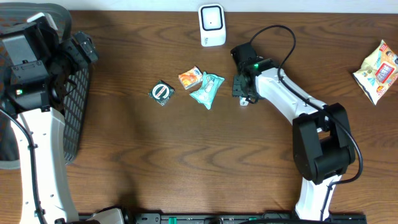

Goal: Scan the item barcode

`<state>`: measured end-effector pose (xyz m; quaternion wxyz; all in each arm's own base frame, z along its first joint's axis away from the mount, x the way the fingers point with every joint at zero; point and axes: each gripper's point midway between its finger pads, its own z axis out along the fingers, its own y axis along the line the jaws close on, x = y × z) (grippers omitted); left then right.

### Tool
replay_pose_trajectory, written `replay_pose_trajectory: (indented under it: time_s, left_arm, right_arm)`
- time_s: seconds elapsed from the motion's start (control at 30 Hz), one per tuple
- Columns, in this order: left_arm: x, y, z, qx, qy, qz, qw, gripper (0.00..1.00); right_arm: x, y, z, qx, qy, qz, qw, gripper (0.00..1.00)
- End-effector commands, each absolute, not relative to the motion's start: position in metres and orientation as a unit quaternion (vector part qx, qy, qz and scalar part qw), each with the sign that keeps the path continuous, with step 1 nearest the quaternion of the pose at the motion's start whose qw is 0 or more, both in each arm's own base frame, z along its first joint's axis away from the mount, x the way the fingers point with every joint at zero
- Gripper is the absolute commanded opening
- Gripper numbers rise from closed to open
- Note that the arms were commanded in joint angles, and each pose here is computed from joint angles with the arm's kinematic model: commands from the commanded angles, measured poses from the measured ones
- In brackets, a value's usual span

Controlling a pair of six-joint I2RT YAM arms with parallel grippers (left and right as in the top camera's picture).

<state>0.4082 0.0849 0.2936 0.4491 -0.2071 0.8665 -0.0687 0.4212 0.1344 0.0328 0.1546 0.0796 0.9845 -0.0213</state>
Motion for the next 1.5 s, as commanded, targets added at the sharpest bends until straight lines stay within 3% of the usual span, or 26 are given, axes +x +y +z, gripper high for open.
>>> replay_pose_trajectory:
  time_s: [0.0,0.33,0.4,0.5,0.57,0.97,1.27,1.47]
  left_arm:
    - [0.405,0.102,0.285,-0.231,0.869,-0.035,0.436,0.98]
    - [0.405,0.102,0.285,-0.231,0.869,-0.035,0.436,0.98]
    - [0.405,0.102,0.285,-0.231,0.869,-0.035,0.436,0.98]
    - [0.405,0.102,0.285,-0.231,0.869,-0.035,0.436,0.98]
    - [0.405,0.102,0.285,-0.231,0.869,-0.035,0.436,0.98]
    - [0.405,0.102,0.285,-0.231,0.869,-0.035,0.436,0.98]
    - [0.405,0.102,0.285,-0.231,0.869,-0.035,0.436,0.98]
    - [0.405,0.102,0.285,-0.231,0.869,-0.035,0.436,0.98]
  right_arm:
    - [0.423,0.139,0.035,0.078,0.986,0.000,0.149,0.47]
    - [0.416,0.143,0.016,0.074,0.990,0.004,0.123,0.37]
    - [0.415,0.144,0.015,0.073,0.990,0.007,0.120,0.31]
    - [0.413,0.153,0.015,0.044,0.992,0.034,0.110,0.08]
    - [0.413,0.154,0.016,0.040,0.993,0.050,0.104,0.01]
    - [0.425,0.145,0.101,0.022,0.954,0.276,0.116,0.01]
    - [0.402,0.184,0.183,-0.150,0.844,0.488,0.165,0.01]
    - [0.383,0.202,0.226,-0.198,0.757,0.599,0.167,0.01]
